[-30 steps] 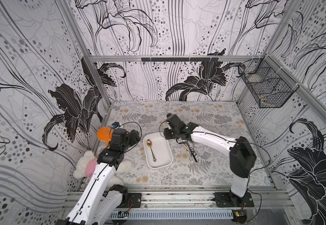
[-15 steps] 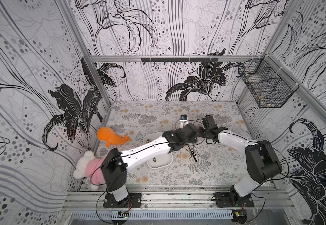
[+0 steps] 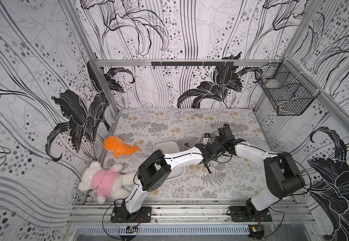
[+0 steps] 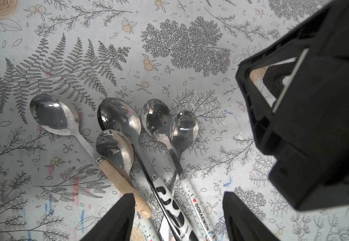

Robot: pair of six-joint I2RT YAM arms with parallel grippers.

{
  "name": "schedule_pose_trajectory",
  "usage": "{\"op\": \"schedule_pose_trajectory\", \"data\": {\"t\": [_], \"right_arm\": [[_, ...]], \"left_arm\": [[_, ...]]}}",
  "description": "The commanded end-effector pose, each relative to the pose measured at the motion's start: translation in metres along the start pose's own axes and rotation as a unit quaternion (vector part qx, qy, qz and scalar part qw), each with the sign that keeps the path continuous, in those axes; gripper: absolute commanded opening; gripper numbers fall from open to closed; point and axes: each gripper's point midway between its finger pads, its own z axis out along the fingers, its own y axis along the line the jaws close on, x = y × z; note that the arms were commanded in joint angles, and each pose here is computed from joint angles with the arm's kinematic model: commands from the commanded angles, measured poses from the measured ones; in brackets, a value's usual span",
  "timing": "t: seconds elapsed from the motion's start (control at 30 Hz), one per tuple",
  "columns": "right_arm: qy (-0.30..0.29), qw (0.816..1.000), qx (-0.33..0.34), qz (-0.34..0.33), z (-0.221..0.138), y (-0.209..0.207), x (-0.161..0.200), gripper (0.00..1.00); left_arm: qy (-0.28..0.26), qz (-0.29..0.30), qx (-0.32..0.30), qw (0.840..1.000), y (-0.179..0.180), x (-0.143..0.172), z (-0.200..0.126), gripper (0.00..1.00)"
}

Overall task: Put the spoon into the storage box
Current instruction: Pick up the spoon from the center of the board.

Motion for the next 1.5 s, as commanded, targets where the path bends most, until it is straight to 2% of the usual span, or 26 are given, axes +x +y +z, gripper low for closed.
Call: {"op": "schedule_pose_trajectory", "data": {"t": [0.0, 0.27, 0.57, 0.7, 1.0, 1.07, 1.17, 1.47], "right_arm": [[-0.003, 1.000, 0.011, 0.004, 0.003, -0.004, 0.001, 0.35], [-0.004, 1.000, 0.017, 0.002, 0.004, -0.006, 0.001, 0.35], [0.002, 1.000, 0.012, 0.001, 0.007, -0.003, 0.003, 0.35], [0.006, 1.000, 0.012, -0.001, 0.009, -0.003, 0.005, 0.35], [0.011, 1.000, 0.005, -0.001, 0.010, 0.000, 0.006, 0.35], [0.012, 1.000, 0.003, -0.001, 0.010, 0.001, 0.007, 0.35], [0.014, 1.000, 0.000, -0.002, 0.010, 0.002, 0.007, 0.35], [0.018, 1.000, -0.008, -0.001, 0.011, 0.005, 0.008, 0.35]], "left_arm": [[-0.002, -0.031, -0.019, 0.999, 0.021, -0.004, 0.007, 0.69], [0.026, -0.053, -0.030, 0.998, 0.043, 0.012, 0.032, 0.70], [0.044, -0.057, -0.041, 0.997, 0.059, 0.027, 0.049, 0.64], [0.053, -0.059, -0.047, 0.996, 0.067, 0.032, 0.055, 0.55], [0.055, -0.059, -0.068, 0.994, 0.090, 0.040, 0.054, 0.51], [0.061, -0.061, -0.069, 0.994, 0.094, 0.042, 0.055, 0.45], [0.060, -0.061, -0.070, 0.994, 0.097, 0.043, 0.053, 0.43], [0.070, -0.053, -0.084, 0.993, 0.110, 0.051, 0.054, 0.29]]}}
